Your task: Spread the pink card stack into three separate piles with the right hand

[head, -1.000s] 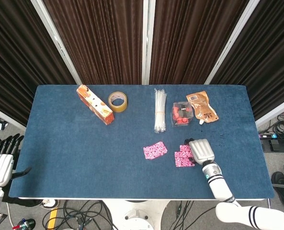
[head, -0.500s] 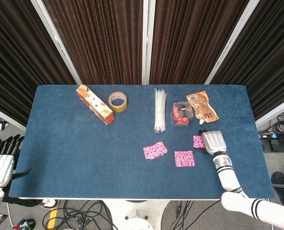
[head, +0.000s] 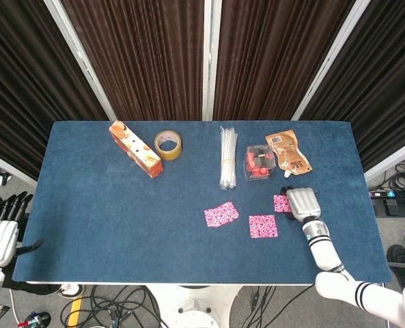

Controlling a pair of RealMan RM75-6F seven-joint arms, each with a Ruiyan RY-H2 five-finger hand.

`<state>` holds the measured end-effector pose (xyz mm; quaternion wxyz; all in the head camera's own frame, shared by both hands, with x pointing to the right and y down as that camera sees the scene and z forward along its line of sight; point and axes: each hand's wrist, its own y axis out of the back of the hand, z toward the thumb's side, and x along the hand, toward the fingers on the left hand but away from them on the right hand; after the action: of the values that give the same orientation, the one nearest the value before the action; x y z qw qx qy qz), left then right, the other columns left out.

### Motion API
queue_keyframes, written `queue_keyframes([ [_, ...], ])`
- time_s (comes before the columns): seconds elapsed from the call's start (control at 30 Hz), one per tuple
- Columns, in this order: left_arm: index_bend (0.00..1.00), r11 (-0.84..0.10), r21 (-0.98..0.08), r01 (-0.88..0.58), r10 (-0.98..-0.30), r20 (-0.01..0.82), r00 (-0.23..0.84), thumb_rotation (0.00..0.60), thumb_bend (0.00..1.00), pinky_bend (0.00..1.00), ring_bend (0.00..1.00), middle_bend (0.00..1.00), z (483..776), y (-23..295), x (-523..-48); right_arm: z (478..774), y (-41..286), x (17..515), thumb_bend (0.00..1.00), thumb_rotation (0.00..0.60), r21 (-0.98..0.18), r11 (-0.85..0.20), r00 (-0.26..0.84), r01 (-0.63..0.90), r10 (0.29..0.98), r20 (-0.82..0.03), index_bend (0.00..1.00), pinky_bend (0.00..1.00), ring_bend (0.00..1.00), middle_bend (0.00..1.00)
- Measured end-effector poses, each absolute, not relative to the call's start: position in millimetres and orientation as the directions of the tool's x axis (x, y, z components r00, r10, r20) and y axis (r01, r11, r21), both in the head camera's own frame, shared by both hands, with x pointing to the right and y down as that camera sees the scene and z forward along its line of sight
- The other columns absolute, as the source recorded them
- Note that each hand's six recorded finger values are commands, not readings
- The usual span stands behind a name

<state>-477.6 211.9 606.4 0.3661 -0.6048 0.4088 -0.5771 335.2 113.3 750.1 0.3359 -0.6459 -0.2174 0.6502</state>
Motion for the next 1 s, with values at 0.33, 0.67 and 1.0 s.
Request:
queue_keyframes([
  [0.33,0.04,-0.396,-0.915,-0.07,-0.918,0.397,0.0,0.6,0.0,0.1,0.0,0.03,606.2,211.0,-476.6,729.5,112.8,332.8,0.13,0.6,-0.74,-0.661,0.095,-0.125,0.735,-0.672,0.08,0.85,0.8,0.15],
  [0.67,0.04,-0.38,-0.922,-0.07,-0.925,0.38,0.013,0.6,0.0,0.1,0.0,0.03,599.8,207.2,-470.5,657.6,118.4,347.7,0.12,0.6,-0.874,-0.486,0.145,-0.007,0.864,-0.482,0.1,0.56,0.3,0.14],
  [1.0,0.04,-0.36,-0.931,-0.064,-0.933,0.359,0.031,0.6,0.0,0.1,0.0,0.03,590.8,202.0,-464.9,595.7,177.3,412.3,0.12,0.6,-0.937,-0.282,0.108,-0.206,0.945,-0.308,0.0,0.0,0.0,0.0],
])
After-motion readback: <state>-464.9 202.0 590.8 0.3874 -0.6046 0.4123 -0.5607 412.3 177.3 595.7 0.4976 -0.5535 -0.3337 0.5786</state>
